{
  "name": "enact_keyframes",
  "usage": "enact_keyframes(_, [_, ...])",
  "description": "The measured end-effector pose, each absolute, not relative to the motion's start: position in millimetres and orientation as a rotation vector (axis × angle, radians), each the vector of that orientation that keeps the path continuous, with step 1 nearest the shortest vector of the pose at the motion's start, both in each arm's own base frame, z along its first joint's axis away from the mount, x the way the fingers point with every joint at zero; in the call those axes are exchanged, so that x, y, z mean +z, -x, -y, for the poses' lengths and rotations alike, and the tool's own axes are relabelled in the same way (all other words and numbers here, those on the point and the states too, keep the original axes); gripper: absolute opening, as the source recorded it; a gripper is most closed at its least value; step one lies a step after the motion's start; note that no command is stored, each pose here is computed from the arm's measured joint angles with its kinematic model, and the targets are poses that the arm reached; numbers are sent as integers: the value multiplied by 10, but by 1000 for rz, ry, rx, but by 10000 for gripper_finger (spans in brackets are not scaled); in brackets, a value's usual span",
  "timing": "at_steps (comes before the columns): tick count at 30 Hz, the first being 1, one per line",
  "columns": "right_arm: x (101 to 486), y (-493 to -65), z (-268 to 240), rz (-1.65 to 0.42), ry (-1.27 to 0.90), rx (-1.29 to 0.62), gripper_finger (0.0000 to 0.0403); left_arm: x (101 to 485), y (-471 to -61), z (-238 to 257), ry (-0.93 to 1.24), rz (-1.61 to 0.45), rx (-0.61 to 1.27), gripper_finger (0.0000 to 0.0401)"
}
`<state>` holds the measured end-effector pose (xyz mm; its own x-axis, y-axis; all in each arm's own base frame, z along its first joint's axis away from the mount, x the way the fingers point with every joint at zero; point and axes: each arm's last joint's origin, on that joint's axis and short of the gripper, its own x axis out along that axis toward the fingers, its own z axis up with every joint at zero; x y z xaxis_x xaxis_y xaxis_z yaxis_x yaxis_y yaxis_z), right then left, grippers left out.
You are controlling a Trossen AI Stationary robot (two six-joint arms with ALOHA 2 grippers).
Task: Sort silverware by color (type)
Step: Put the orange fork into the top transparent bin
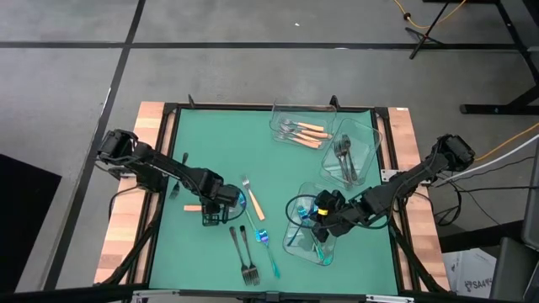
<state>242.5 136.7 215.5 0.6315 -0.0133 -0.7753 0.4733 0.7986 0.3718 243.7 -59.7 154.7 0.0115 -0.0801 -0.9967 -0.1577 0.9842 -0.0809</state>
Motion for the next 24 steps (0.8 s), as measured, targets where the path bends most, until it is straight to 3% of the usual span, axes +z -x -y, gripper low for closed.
enact_keyframes(19, [2155,-2424,-1368,-851,-596,-298,33,1350,-2336,576,216,-1534,69,105])
enact_keyframes(24, [2155,-2425,-1368,-850,-595,-298,33,1345,-2344,574,208,-1523,76,80])
